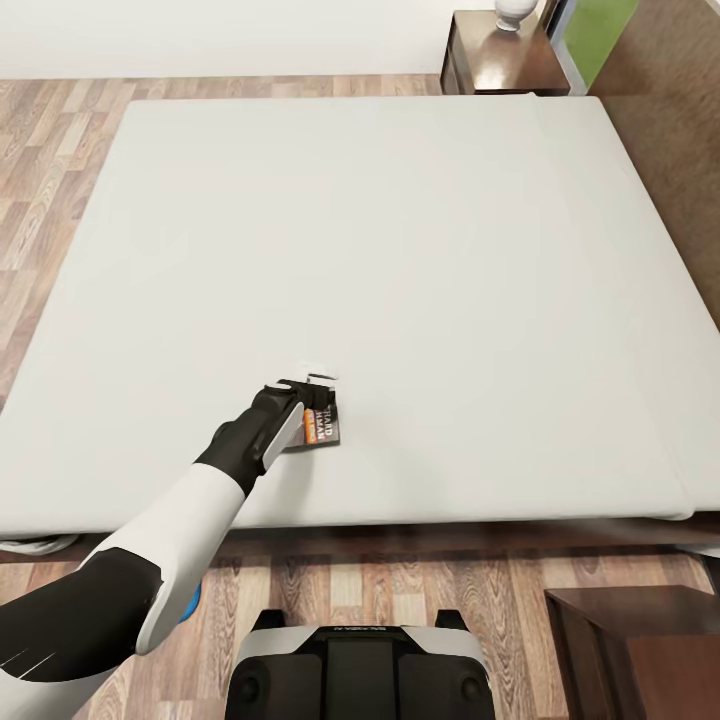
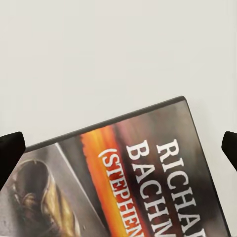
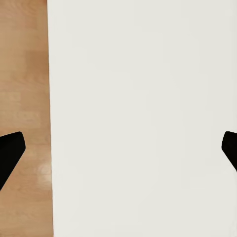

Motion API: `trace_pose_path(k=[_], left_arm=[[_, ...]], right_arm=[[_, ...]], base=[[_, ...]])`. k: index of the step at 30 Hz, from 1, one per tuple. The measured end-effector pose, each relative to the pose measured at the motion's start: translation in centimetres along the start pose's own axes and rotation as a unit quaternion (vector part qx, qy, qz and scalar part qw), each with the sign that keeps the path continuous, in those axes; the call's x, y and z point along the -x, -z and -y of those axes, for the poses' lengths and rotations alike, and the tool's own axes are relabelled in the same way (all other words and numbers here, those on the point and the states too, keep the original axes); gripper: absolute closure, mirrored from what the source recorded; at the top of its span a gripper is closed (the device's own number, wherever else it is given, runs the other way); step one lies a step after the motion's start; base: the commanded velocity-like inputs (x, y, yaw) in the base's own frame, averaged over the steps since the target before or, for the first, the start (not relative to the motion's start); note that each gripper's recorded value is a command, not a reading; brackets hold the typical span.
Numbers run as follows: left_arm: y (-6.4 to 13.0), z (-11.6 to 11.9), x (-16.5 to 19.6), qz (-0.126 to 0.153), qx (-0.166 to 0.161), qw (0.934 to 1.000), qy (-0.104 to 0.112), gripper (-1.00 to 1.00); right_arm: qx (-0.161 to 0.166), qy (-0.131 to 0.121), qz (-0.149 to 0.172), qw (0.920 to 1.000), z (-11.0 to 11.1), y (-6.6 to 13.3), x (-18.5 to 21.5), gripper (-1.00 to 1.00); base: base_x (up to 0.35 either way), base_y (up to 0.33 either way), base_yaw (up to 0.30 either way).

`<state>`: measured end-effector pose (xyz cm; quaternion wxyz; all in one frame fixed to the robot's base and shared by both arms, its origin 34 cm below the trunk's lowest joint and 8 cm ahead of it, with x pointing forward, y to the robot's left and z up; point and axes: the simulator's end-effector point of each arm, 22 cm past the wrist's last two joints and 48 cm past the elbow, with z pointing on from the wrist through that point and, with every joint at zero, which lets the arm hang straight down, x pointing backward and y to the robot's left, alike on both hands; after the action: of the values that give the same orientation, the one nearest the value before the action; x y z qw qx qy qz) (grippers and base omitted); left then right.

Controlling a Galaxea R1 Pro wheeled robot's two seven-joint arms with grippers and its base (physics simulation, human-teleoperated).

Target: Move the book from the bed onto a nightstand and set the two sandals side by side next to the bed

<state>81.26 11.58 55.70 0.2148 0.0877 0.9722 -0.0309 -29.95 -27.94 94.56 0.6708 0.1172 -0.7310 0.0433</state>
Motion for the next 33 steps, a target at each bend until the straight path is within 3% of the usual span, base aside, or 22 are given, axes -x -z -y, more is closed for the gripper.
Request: trace_pose_path(k=[33], left_arm=[[0.04, 0.33, 0.05, 0.001, -0.001, 1.0000, -0.007, -1.00]], right_arm=[[0.000, 0.000, 0.000, 1.0000, 0.00, 0.00, -0.01, -1.00]], base=[[0.000, 0.001, 0.000]])
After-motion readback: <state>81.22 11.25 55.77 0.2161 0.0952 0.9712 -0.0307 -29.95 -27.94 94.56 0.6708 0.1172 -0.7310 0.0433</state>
